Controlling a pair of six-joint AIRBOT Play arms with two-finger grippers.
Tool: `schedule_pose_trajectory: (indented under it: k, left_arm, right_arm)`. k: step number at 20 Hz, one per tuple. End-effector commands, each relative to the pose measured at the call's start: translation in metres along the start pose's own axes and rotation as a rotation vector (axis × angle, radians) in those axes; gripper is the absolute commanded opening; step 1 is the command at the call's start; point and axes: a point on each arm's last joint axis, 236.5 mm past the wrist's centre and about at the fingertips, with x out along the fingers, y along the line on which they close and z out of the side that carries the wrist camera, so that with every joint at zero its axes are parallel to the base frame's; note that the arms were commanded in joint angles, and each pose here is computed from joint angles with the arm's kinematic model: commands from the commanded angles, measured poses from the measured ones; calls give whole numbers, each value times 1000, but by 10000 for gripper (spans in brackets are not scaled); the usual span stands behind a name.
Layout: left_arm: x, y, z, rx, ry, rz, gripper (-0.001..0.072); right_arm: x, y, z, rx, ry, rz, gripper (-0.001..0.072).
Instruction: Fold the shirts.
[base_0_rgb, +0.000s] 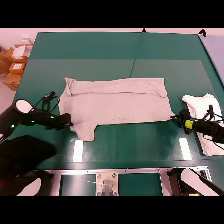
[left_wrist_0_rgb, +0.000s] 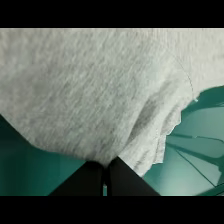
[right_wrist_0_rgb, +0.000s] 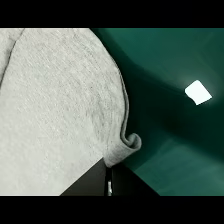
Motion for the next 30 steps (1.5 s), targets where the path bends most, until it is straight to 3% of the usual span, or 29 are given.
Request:
schedule_pose_trajectory:
  k: [1,6,10,15,22,23,24,25,26,30]
  left_arm:
    - [-28,8,-21,8,7,85,24]
    - [-35,-14,-7,-1,-33,16,24]
    - [-69,-38,50,55,-206,-3,24]
    - [-67,-48,120,89,-225,2,24]
    - [-2,-21,203,73,-199,24,29]
    - [1,-19,213,76,-218,31,154]
    - [-5,-19,228,87,-267,41,515]
    - [-16,-26,242,93,-323,35,710]
    - [-32,-36,258,118,-378,32,656]
    - [-91,-60,293,194,-503,41,657]
  right_arm:
    - [-27,-16,-2,1,52,-59,12]
    - [-40,37,6,-59,51,43,12]
    - [-39,104,33,-160,-35,130,12]
    - [1,167,64,-240,0,160,12]
    - [111,153,102,-173,91,91,19]
    - [123,152,111,-160,89,94,185]
    - [126,156,125,-153,78,111,370]
    - [118,165,144,-173,61,134,451]
    - [104,174,161,-231,44,155,459]
    - [45,139,190,-349,105,59,470]
